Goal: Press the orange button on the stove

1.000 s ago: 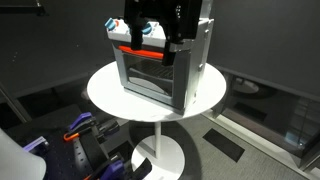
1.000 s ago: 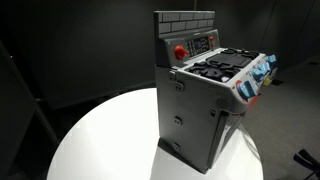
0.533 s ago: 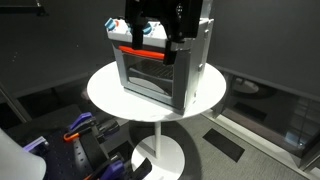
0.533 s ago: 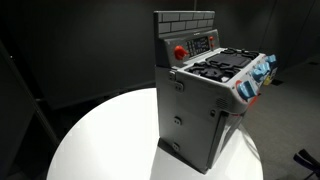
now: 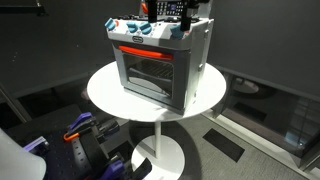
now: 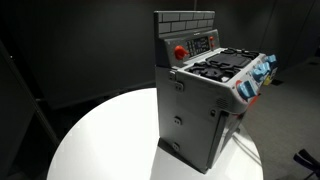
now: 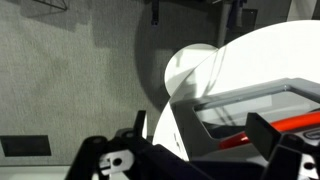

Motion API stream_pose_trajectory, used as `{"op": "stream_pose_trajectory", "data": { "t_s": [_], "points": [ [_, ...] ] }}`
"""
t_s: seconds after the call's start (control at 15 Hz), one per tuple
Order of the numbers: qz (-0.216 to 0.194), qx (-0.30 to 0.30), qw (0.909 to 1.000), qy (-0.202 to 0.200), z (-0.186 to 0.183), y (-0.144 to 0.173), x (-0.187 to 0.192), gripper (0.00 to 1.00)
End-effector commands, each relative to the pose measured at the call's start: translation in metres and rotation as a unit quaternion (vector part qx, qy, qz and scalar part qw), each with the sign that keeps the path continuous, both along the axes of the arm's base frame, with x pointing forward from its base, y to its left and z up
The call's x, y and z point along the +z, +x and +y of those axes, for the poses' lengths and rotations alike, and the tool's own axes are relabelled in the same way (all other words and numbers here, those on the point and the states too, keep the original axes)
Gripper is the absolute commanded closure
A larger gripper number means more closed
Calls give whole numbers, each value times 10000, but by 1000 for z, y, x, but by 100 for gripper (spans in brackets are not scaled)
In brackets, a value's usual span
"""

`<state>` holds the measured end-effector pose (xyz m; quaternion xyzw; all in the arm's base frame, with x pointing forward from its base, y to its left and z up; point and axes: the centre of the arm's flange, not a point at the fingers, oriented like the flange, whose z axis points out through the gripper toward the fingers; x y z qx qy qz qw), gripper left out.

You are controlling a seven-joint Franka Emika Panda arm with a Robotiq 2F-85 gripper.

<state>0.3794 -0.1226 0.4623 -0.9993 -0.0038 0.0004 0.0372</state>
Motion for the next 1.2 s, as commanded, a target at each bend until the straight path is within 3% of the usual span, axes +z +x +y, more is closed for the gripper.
{"op": "stream_pose_trajectory", "data": {
  "t_s": [0.0,0.53,1.13],
  "points": [
    [-427,40,9990,111,11,38,26,0],
    [-1392,179,9900,-152,40,113,51,0],
    [-1621,161,9863,-274,75,175,33,0]
  ]
}}
